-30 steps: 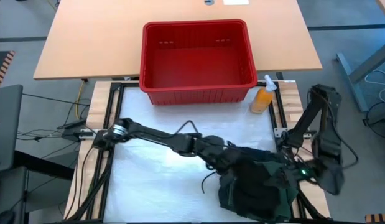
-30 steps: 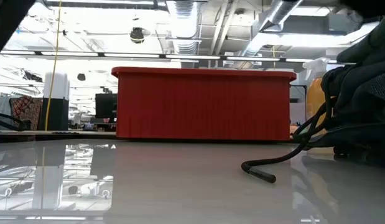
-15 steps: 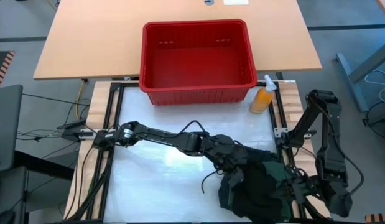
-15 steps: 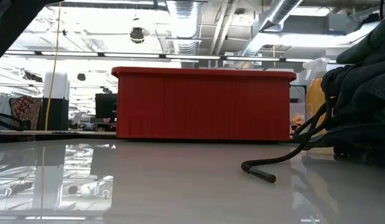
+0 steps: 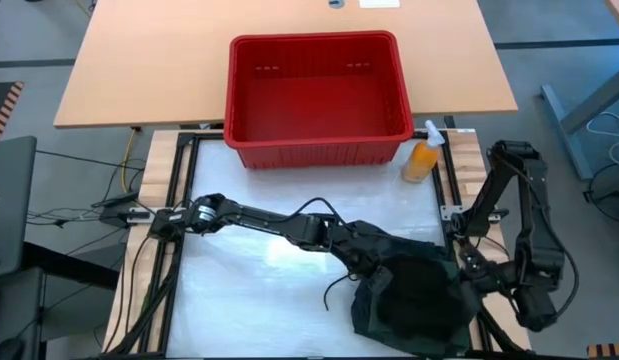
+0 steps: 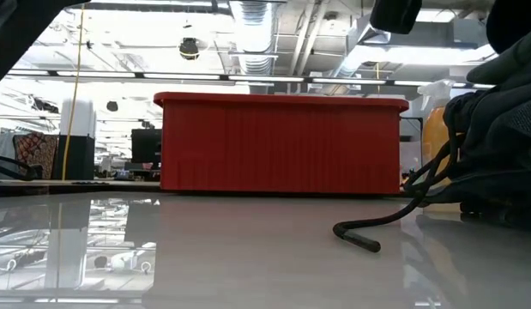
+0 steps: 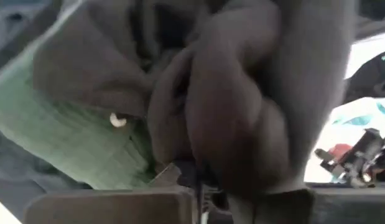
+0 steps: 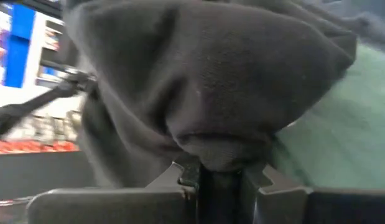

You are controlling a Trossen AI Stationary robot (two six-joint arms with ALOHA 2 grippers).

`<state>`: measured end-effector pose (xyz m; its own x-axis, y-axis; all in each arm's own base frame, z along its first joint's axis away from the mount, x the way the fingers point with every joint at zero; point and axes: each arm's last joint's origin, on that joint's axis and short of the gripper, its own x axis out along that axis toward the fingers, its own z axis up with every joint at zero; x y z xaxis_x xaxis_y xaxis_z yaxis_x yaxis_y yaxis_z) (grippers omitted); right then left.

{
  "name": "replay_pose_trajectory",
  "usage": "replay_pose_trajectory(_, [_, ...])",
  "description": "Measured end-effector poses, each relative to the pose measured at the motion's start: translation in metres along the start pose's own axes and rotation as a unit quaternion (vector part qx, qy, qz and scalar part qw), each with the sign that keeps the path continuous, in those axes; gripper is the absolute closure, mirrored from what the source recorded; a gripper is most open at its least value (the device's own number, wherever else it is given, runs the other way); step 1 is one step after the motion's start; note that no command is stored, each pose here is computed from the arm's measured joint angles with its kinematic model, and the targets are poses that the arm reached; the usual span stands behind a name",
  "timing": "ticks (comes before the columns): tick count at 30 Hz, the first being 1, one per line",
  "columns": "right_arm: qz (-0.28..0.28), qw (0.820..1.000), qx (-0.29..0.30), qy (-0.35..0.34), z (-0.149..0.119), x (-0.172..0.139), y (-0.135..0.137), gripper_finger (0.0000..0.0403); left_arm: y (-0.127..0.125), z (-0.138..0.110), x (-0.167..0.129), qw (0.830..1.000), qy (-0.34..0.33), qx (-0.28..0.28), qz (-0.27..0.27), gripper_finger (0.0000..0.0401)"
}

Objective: Fold laundry
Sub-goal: Stack the folded black shirt on top of the folded green shirt

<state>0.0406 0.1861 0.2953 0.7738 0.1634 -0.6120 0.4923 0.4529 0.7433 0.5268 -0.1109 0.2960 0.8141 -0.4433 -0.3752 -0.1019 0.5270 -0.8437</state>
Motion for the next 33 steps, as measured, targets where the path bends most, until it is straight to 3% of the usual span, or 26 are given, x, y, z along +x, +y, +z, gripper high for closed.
replay_pose_trajectory(5, [-0.056,0.997,-0.049,-0.002,0.006,0.000,-0.009,0.0332,0.002,0.011,-0.012,0.999,0.018,0.042,-0.001,0.0320])
replay_pose_trajectory(10, [-0.074,0.995,-0.066,-0.021,0.017,-0.002,-0.012,0.0331,-0.015,0.030,-0.056,0.998,0.014,0.062,0.018,0.0293])
replay_pose_trajectory(13, [-0.073,0.995,-0.061,-0.021,0.019,-0.001,-0.011,0.0331,-0.031,0.035,-0.071,0.993,-0.046,0.109,0.026,0.0291])
replay_pose_trajectory(18, [-0.060,0.997,-0.046,-0.009,0.015,-0.001,-0.008,0.0331,-0.073,0.017,-0.065,0.955,-0.199,0.219,-0.002,0.0293])
replay_pose_trajectory(23, [-0.063,0.997,-0.050,-0.011,0.017,-0.002,-0.009,0.0331,-0.047,-0.001,-0.012,0.930,-0.213,0.300,0.007,0.0303])
replay_pose_trajectory(26, [-0.067,0.996,-0.055,-0.013,0.024,-0.006,-0.011,0.0330,-0.038,0.000,-0.002,0.921,-0.218,0.322,0.004,0.0310])
replay_pose_trajectory(30, [-0.061,0.997,-0.047,-0.008,0.031,-0.010,-0.012,0.0330,-0.022,0.002,0.011,0.943,-0.188,0.275,-0.018,0.0318])
replay_pose_trajectory(33, [-0.059,0.997,-0.045,-0.006,0.033,-0.011,-0.012,0.0330,0.002,-0.003,0.028,0.954,-0.152,0.259,-0.006,0.0323])
